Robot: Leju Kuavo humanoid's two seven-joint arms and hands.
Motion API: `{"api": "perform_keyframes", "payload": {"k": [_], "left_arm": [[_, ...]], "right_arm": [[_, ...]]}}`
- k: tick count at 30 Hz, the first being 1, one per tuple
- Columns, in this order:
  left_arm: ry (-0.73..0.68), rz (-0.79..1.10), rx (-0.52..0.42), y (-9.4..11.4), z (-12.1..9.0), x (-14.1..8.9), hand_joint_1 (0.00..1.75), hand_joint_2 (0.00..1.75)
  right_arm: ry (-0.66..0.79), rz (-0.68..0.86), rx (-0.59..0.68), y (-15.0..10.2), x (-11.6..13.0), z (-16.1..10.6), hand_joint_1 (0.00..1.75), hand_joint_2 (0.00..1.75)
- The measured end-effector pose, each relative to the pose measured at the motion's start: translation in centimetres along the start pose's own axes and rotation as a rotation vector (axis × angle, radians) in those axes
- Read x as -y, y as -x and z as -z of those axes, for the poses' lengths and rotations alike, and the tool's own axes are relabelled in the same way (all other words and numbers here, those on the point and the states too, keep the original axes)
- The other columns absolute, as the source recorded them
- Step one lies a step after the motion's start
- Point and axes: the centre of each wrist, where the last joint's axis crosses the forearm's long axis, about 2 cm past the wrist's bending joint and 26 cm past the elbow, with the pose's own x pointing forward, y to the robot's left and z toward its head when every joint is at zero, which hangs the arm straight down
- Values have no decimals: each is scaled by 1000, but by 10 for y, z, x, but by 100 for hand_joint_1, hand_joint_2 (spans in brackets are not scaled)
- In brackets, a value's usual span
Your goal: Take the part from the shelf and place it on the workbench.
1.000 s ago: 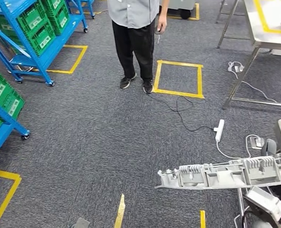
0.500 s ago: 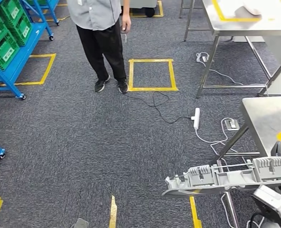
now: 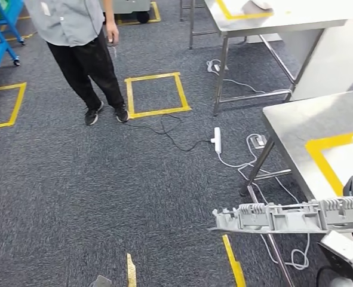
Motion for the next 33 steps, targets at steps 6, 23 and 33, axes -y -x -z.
{"api": "perform_keyframes", "payload": {"k": [6, 23, 33], "left_arm": [[4, -3, 2, 1, -1, 2, 0, 175], [1, -2, -5, 4, -3, 1, 0, 175], [-5, -2, -6, 4, -2, -2, 0, 175]], "right_arm": [[2, -11, -2, 4, 4, -1, 175, 175], [50, -24, 16, 13, 17, -2, 175, 175], [89, -74, 19, 21, 28, 4, 175, 175]]}}
